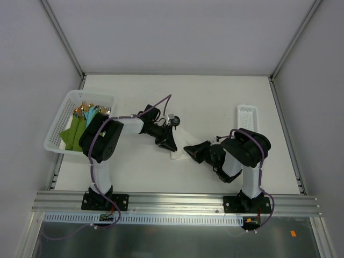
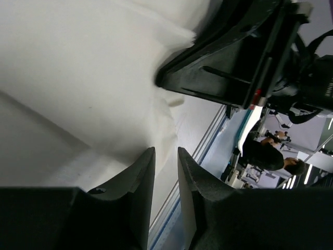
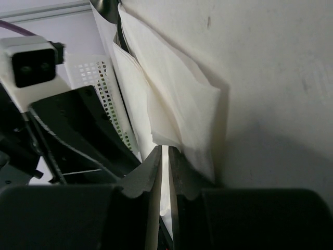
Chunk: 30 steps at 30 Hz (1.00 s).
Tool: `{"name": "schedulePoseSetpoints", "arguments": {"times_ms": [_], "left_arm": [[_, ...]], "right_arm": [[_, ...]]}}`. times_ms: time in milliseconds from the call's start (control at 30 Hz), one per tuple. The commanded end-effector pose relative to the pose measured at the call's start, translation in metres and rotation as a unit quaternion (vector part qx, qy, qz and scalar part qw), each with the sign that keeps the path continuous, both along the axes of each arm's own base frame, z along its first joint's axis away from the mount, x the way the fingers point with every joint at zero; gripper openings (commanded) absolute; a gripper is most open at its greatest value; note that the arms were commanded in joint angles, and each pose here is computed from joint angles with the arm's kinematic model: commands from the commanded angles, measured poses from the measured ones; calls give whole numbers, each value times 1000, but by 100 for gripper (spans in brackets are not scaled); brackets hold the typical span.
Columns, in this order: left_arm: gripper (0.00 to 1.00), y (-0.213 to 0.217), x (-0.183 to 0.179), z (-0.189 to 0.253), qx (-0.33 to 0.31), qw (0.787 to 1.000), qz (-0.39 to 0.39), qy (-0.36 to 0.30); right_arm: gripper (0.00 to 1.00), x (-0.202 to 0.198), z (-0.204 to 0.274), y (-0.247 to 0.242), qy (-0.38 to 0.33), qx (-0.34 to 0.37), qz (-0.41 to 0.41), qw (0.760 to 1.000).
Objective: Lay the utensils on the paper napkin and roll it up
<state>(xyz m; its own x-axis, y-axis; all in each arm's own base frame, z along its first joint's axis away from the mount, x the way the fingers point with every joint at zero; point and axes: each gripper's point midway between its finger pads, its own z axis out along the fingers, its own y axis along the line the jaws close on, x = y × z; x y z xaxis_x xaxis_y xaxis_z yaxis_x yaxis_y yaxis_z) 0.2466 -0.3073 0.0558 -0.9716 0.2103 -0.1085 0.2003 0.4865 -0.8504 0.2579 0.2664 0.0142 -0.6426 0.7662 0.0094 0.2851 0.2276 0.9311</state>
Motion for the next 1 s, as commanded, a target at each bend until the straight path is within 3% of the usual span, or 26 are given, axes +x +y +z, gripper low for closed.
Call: {"name": "schedulePoseSetpoints", "arguments": {"times_ms": [0,233,333,500,600,733,967], "left_arm": [[24,2,-13,-10,-12,1000,-14,25],[23,23,-25,-64,61,995,5,82],[22,23,-25,-53,45,997,-5,66],[22,9,-2,15,-15,999,-17,-39],[23,3,21,43,-13,995,-2,-101],[24,-3,40,42,27,990,8,-140],[20,-15,47,8,67,992,10,-110]], "right_arm": [[14,-4,-24,-18,15,-43,-25,999],[14,-4,-23,-17,14,-41,-23,999],[14,-4,-24,-17,16,-42,-21,999],[14,-6,-26,-16,18,-47,-14,999],[13,-6,-26,-14,16,-49,-8,999],[14,-5,-27,-15,15,-55,-7,998],[14,-9,-25,-12,17,-61,13,998]]}}
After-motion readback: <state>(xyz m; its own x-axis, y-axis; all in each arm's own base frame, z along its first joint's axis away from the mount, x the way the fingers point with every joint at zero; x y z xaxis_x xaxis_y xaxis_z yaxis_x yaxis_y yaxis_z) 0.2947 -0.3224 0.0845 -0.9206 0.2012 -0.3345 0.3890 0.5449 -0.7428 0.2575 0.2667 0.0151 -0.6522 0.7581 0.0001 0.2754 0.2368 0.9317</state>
